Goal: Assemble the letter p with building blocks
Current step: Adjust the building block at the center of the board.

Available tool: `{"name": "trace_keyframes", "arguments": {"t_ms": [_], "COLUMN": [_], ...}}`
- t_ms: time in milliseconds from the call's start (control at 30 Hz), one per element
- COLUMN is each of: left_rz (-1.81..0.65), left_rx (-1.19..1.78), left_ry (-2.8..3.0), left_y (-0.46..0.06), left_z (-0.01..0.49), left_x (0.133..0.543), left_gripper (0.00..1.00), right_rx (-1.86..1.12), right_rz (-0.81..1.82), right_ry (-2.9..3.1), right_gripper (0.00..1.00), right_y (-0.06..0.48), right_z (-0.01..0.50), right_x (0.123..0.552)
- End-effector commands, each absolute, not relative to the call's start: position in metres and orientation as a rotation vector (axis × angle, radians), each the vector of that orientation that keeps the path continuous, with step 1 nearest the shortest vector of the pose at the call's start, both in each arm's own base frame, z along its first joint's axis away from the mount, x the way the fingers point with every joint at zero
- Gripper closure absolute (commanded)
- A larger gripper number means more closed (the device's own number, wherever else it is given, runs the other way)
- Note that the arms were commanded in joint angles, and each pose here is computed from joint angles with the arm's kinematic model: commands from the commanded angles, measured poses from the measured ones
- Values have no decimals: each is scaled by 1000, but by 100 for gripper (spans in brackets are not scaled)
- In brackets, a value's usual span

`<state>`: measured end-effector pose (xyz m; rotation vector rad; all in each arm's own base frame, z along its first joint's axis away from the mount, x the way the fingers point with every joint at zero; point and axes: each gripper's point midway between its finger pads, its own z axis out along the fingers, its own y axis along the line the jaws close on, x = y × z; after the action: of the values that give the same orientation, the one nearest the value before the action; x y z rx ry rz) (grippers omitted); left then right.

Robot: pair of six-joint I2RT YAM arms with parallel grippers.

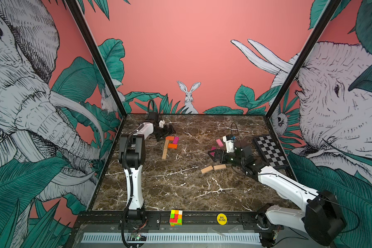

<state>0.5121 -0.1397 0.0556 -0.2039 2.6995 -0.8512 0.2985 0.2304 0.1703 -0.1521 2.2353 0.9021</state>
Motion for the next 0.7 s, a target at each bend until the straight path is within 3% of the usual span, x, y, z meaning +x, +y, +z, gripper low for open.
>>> {"name": "trace_keyframes", "arguments": {"t_ms": [0,267,667], "left_rz": [-864,-869,-873], "left_rx": [-214,-210,-224], "left_ry": [2717,2714,2716], "left_y": [-142,-143,-141], "left_z": [54,56,57], "left_x": [510,510,512], "left_gripper": [1,1,1], "right_rx": [-141,-37,74], "right_rz": [918,945,1295], "right_ry": [2193,2212,2274], "right_gripper": [2,2,2], "right_y": [233,252,355], "right_z": [179,173,120], "right_x": [307,343,415]}}
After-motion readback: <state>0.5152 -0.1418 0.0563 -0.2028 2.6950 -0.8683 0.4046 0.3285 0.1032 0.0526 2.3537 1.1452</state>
